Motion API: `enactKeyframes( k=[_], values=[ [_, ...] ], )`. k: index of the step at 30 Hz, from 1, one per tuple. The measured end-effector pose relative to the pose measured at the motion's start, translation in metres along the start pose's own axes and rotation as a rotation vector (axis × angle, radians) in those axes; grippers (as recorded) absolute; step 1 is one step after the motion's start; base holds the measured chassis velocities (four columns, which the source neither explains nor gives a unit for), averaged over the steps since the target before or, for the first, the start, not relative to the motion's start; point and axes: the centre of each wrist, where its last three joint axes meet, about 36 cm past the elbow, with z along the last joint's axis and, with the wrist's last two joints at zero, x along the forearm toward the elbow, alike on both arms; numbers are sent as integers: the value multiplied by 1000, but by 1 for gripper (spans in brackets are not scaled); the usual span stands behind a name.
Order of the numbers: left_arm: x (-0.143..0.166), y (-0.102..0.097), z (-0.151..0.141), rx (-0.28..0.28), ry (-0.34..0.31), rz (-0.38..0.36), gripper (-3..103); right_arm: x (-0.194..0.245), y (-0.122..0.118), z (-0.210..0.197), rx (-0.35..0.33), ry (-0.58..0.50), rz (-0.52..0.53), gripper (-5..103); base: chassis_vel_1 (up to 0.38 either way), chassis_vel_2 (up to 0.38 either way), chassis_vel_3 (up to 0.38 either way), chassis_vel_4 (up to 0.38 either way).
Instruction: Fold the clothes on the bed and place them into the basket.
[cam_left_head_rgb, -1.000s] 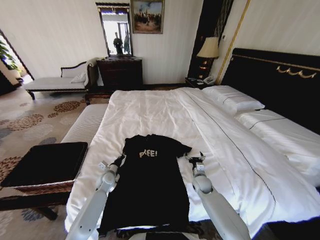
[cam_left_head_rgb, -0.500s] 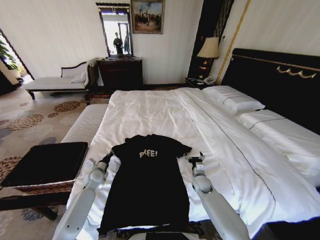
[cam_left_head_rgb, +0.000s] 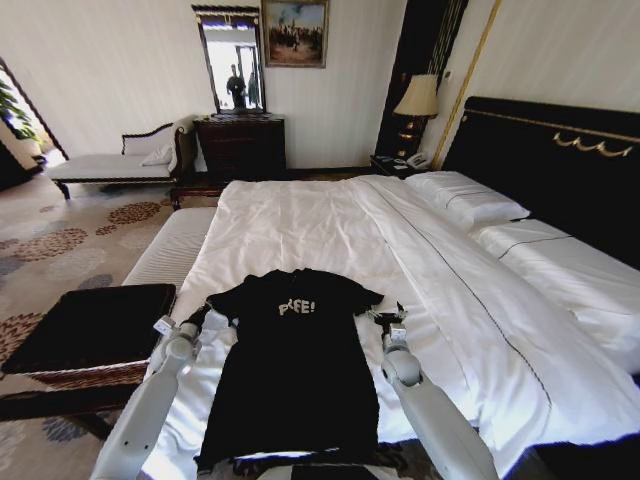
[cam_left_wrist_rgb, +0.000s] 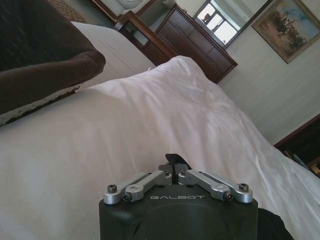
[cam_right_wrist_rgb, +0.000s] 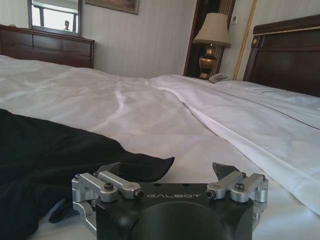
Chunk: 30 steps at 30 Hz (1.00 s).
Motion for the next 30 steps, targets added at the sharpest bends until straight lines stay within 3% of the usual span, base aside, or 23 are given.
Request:
enactKeyframes(
  k=[19,28,30],
  values=[
    [14,12,6,46,-22,-35,0,-2,4,-3,-39,16,6,100,0,0,0,0],
    [13,15,10,38,-10,-45,-2,-5,4,-5,-65,30,13,100,0,0,0,0],
    [13,13,10,35,-9,-45,2,-7,3,-6,-81,36,17,100,0,0,0,0]
  ],
)
